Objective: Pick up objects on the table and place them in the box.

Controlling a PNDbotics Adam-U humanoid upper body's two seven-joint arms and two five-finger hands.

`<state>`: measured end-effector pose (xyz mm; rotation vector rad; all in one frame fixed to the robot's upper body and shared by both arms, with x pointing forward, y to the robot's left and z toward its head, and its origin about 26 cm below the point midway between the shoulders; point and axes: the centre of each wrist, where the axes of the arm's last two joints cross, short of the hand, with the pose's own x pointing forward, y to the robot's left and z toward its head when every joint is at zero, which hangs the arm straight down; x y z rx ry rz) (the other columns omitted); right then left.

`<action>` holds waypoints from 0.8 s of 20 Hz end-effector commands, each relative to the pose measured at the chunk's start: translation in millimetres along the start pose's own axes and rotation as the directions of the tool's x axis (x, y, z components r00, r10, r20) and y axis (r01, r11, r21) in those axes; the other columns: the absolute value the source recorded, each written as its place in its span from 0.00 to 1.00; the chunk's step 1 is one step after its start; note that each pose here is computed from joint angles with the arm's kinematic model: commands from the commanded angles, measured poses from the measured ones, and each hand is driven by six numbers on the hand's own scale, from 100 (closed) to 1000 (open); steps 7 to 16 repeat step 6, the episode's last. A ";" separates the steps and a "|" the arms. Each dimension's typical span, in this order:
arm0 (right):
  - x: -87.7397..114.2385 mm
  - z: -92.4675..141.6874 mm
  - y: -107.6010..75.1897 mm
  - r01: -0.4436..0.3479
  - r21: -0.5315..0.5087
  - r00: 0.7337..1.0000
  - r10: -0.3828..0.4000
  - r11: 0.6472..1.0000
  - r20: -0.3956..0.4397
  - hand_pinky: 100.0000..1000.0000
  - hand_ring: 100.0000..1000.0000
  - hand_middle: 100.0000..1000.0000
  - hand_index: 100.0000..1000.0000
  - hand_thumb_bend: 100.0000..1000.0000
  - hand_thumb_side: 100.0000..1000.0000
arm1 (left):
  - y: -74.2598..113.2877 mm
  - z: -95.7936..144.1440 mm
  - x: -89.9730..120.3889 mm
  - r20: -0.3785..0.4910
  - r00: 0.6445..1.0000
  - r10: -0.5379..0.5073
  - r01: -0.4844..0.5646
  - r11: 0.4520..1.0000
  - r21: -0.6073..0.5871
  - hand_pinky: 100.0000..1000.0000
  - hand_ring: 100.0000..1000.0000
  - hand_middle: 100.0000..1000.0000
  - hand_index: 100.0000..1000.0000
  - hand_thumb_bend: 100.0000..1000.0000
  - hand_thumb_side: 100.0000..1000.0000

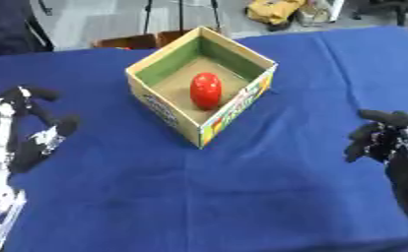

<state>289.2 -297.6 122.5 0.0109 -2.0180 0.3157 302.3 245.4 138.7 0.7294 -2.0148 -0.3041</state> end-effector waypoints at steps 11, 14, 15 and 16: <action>4.5 -0.7 -1.6 -0.008 0.002 1.000 0.008 1.000 0.015 0.38 0.43 0.46 0.77 0.00 1.00 | 9.4 -1.8 -5.5 0.007 0.993 0.116 -0.116 0.993 0.021 0.53 0.30 0.50 0.59 1.00 0.83; 4.5 -0.7 -1.6 -0.008 0.002 1.000 0.008 1.000 0.015 0.38 0.43 0.46 0.77 0.00 1.00 | 9.4 -1.8 -5.5 0.007 0.993 0.116 -0.116 0.993 0.021 0.53 0.30 0.50 0.59 1.00 0.83; 4.5 -0.7 -1.6 -0.008 0.002 1.000 0.008 1.000 0.015 0.38 0.43 0.46 0.77 0.00 1.00 | 9.4 -1.8 -5.5 0.007 0.993 0.116 -0.116 0.993 0.021 0.53 0.30 0.50 0.59 1.00 0.83; 4.5 -0.7 -1.6 -0.008 0.002 1.000 0.008 1.000 0.015 0.38 0.43 0.46 0.77 0.00 1.00 | 9.4 -1.8 -5.5 0.007 0.993 0.116 -0.116 0.993 0.021 0.53 0.30 0.50 0.59 1.00 0.83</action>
